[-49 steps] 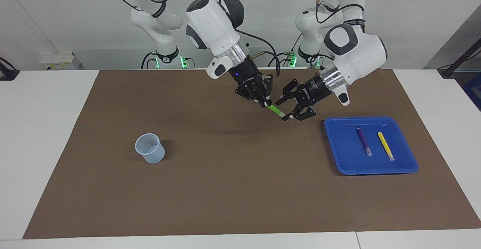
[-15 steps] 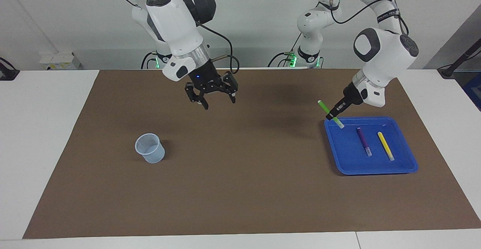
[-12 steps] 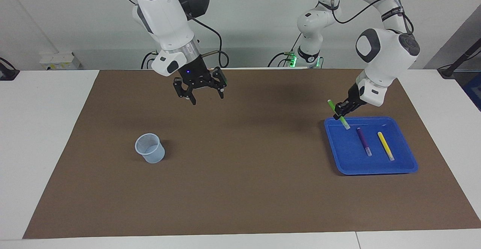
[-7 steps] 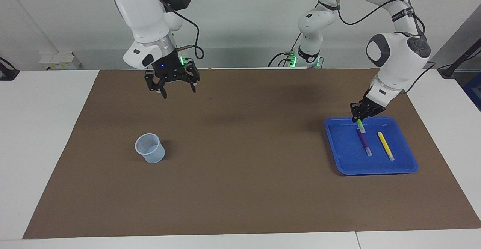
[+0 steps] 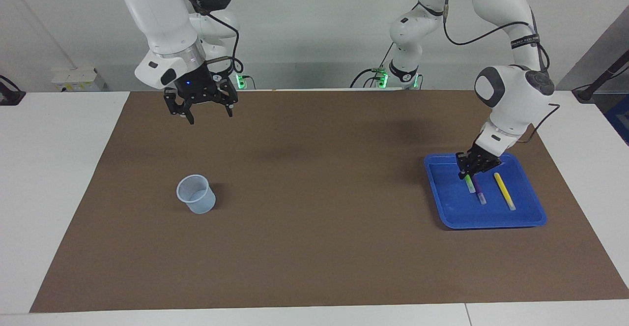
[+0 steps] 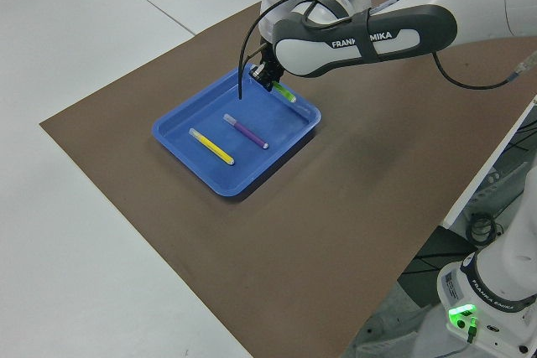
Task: Right arm passes pens to left for tray arrangement
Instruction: 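Set the green pen upright in the tray with the left gripper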
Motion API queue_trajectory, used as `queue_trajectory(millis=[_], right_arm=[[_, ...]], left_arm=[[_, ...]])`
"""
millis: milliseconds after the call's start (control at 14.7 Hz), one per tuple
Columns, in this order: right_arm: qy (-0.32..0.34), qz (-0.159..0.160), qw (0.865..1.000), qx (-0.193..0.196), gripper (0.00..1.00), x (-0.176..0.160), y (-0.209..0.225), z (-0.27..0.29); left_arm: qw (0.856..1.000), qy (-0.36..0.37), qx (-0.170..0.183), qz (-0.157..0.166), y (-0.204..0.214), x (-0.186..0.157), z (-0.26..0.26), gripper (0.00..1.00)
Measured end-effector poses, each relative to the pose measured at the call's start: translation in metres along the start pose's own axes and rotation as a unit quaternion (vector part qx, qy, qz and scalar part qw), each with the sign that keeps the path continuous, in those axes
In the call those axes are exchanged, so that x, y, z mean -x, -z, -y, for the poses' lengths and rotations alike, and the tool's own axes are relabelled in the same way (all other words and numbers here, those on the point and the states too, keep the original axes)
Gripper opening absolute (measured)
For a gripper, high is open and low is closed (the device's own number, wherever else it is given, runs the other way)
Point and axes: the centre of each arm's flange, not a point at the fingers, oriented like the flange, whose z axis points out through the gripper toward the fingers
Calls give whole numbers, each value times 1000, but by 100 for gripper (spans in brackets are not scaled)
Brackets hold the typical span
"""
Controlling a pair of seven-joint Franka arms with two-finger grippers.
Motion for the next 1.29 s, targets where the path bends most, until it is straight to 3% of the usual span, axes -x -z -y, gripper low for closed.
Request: queue_trajectory(millis=[409, 1295], right_arm=[[5, 4, 1000, 4, 100, 7, 8, -17], [-6, 18, 1000, 5, 100, 14, 11, -29]], left_arm=[[997, 75, 9, 8, -19, 1, 4, 17], [998, 65, 20, -2, -57, 10, 9, 17]])
